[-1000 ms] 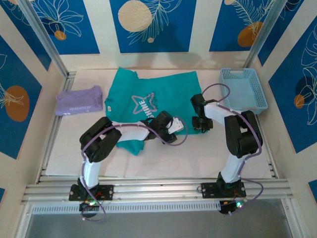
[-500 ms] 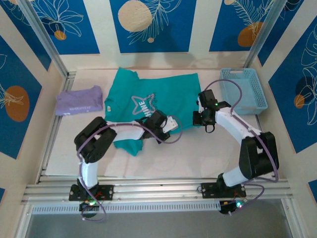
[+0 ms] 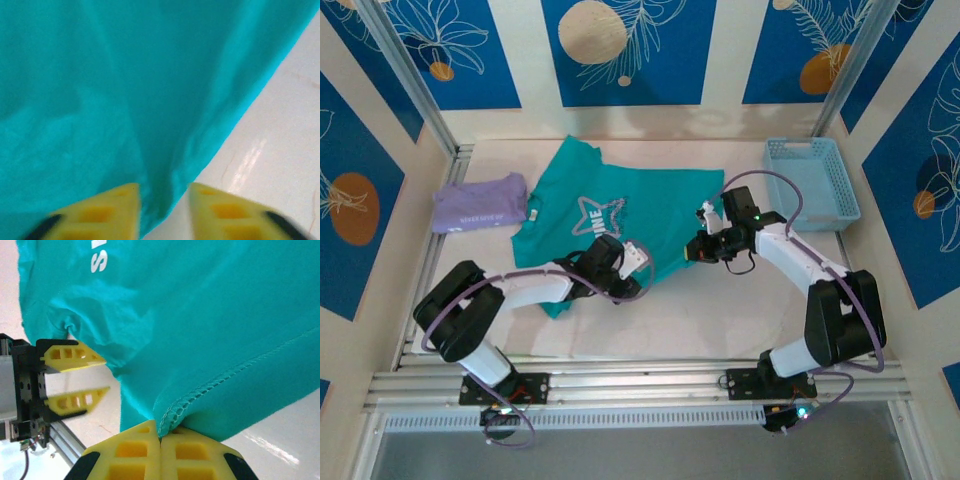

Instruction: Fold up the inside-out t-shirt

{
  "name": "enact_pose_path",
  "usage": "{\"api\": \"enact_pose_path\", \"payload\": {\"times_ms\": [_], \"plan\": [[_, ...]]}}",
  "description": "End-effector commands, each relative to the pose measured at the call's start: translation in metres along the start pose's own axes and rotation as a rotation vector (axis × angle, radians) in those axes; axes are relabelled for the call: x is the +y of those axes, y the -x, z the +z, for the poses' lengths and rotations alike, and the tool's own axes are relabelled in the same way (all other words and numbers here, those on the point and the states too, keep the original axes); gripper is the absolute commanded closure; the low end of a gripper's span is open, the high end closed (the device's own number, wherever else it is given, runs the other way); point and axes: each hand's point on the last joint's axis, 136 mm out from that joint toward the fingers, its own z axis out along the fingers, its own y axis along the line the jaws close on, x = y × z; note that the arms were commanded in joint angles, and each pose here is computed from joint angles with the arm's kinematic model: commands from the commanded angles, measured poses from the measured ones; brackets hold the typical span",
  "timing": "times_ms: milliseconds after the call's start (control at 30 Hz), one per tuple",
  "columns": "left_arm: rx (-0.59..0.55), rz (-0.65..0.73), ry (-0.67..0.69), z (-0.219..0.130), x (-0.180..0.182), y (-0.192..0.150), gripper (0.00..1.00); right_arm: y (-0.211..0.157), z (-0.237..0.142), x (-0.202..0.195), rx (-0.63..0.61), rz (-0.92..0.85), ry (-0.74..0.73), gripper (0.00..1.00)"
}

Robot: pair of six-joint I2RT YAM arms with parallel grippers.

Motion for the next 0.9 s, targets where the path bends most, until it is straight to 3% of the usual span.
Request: {"api": "enact_pose_path", "payload": {"times_ms": [0, 133, 300, 367, 500, 567, 733, 867], "plan": [[-0.136, 0.105, 0.008, -0.001, -0.013, 0.048, 0.48, -0.006, 0.004, 0.009, 0.026, 0.025, 0.089, 0.96], [-0.194, 0.174, -0.010, 0.008, -0.026, 0.073, 0.36, -0.007, 0.004, 0.008, 0.030, 0.034, 0.088, 0.96], [-0.221, 0.210, -0.091, 0.026, -0.047, 0.093, 0.36, -0.008, 0.003, 0.006, 0.035, 0.046, 0.083, 0.95], [-0.217, 0.197, -0.085, 0.035, -0.045, 0.097, 0.45, -0.009, 0.003, 0.005, 0.039, 0.045, 0.074, 0.95], [-0.230, 0.165, -0.095, 0.041, -0.044, 0.104, 0.87, -0.007, -0.002, -0.007, 0.032, 0.058, 0.009, 0.95], [-0.240, 0.132, -0.152, 0.039, -0.050, 0.103, 0.98, 0.000, -0.004, -0.017, 0.016, 0.064, -0.054, 0.93], [-0.300, -0.083, -0.400, 0.029, -0.063, 0.112, 1.00, 0.044, -0.008, -0.046, -0.096, 0.098, -0.244, 0.86], [-0.309, -0.195, -0.452, 0.032, -0.059, 0.113, 1.00, 0.059, -0.017, -0.045, -0.161, 0.084, -0.272, 0.79]]}}
